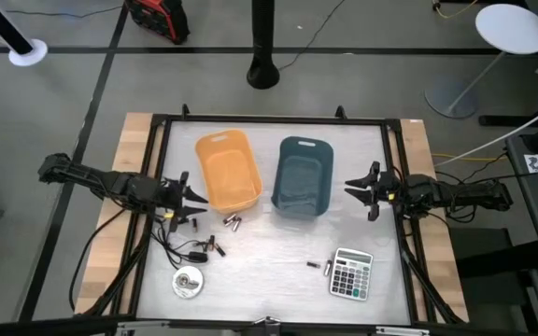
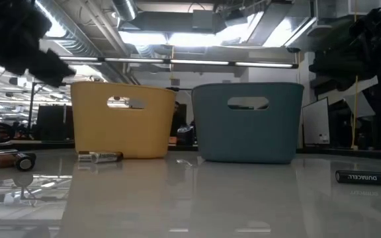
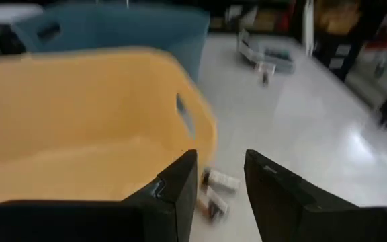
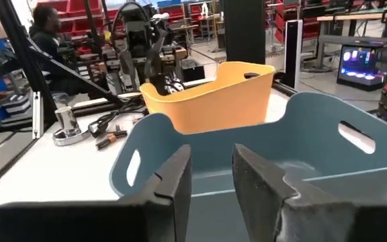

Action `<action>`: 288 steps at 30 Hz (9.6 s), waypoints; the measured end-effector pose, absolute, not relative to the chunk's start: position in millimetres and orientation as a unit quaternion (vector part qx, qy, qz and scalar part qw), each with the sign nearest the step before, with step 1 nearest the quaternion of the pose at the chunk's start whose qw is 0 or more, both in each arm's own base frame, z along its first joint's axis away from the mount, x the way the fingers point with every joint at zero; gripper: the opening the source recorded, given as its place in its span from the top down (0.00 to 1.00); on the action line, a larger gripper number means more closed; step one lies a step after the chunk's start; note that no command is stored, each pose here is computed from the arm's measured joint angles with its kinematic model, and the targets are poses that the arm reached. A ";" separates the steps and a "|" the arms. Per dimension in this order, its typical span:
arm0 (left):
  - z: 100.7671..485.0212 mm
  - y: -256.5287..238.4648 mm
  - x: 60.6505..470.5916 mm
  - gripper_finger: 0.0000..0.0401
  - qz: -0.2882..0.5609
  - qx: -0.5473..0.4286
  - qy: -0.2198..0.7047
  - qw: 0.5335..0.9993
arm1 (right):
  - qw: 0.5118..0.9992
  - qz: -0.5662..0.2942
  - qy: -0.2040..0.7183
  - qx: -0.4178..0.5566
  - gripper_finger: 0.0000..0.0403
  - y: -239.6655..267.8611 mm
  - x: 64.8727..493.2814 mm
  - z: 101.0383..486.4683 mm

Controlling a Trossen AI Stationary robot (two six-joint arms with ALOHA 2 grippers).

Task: Sort batteries
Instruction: Put the black battery into the blue bin, then put the silver battery into the yellow bin

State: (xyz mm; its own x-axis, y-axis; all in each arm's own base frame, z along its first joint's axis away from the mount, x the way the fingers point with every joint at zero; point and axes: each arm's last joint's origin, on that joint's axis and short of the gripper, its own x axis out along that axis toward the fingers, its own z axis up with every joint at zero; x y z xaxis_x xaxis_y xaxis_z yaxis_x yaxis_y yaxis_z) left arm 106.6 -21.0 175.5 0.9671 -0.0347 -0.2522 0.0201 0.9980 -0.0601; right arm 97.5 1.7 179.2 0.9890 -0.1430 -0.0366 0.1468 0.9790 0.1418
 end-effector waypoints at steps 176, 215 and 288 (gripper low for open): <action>201.2 -21.7 109.8 0.71 -0.021 -0.053 -0.004 0.998 | 0.789 -0.062 0.610 -0.030 0.95 140.1 347.5 279.3; 201.1 -21.7 109.8 0.71 -0.022 -0.040 -0.004 0.999 | 0.752 -0.157 0.637 -0.064 0.74 4.6 367.6 297.4; 195.2 -21.7 109.7 0.71 -0.020 -0.047 0.027 0.998 | 0.730 0.084 0.659 -0.163 0.62 221.3 269.3 180.7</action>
